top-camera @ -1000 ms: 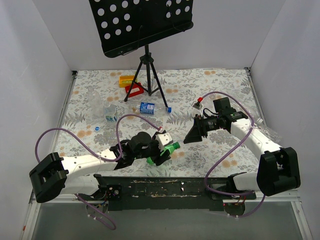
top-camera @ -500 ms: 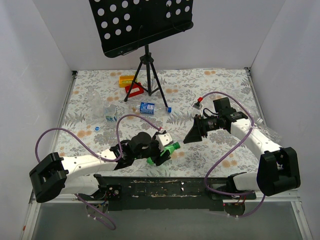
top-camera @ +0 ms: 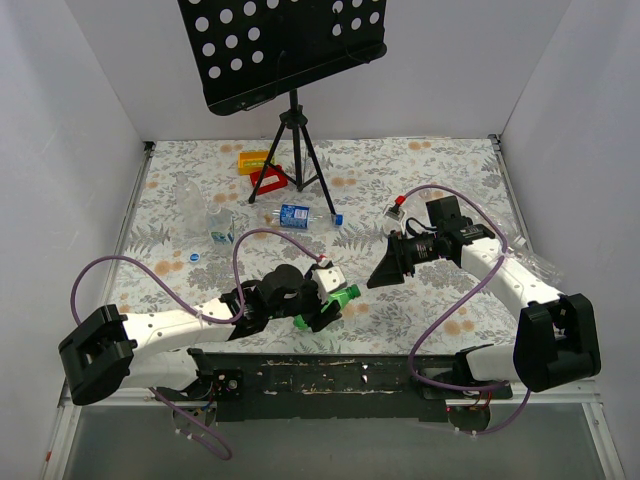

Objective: Unscrew the bottle caps
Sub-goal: Unscrew the bottle cap from the plastic bottle.

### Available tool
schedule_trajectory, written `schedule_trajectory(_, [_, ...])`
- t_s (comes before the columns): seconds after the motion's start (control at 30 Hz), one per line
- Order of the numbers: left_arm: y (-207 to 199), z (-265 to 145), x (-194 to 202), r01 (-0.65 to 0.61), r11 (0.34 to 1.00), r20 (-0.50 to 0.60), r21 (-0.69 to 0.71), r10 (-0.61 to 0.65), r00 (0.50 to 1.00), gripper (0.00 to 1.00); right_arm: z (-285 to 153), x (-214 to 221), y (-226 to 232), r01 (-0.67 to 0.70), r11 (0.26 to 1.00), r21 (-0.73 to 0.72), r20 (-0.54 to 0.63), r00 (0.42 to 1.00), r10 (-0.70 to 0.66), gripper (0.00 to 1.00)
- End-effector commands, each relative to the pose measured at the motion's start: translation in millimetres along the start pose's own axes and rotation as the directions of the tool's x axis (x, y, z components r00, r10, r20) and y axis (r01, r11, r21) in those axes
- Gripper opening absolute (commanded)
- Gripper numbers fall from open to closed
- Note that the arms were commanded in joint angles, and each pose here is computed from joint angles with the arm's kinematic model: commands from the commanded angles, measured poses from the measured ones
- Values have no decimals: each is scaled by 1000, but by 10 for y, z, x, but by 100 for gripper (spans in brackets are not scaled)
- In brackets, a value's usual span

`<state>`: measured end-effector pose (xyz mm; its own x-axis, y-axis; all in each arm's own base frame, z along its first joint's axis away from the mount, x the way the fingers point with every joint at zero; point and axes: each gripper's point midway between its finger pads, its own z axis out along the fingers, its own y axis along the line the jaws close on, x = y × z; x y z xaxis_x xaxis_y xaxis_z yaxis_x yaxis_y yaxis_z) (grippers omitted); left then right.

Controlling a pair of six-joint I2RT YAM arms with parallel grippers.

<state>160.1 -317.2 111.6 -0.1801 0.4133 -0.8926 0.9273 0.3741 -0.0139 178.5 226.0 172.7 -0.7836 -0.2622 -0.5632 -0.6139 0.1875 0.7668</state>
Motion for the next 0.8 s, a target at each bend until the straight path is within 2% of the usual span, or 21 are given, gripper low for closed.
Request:
schedule_trajectory(0.0, [19,-32,-178,-25,1000,54,-15,26,998,10,3,-15,40,-5,999,-37,9,1000,5,77])
schedule_trajectory(0.5, [12,-23,-222,-29,999,61,-13,30,998,10,36,-24,-4,-35,998,-52,5,999,35,77])
schedule_trajectory(0.77, [15,51,-302,-33,999,73,-10,34,997,10,151,32,-59,-89,994,-63,-39,995,87,76])
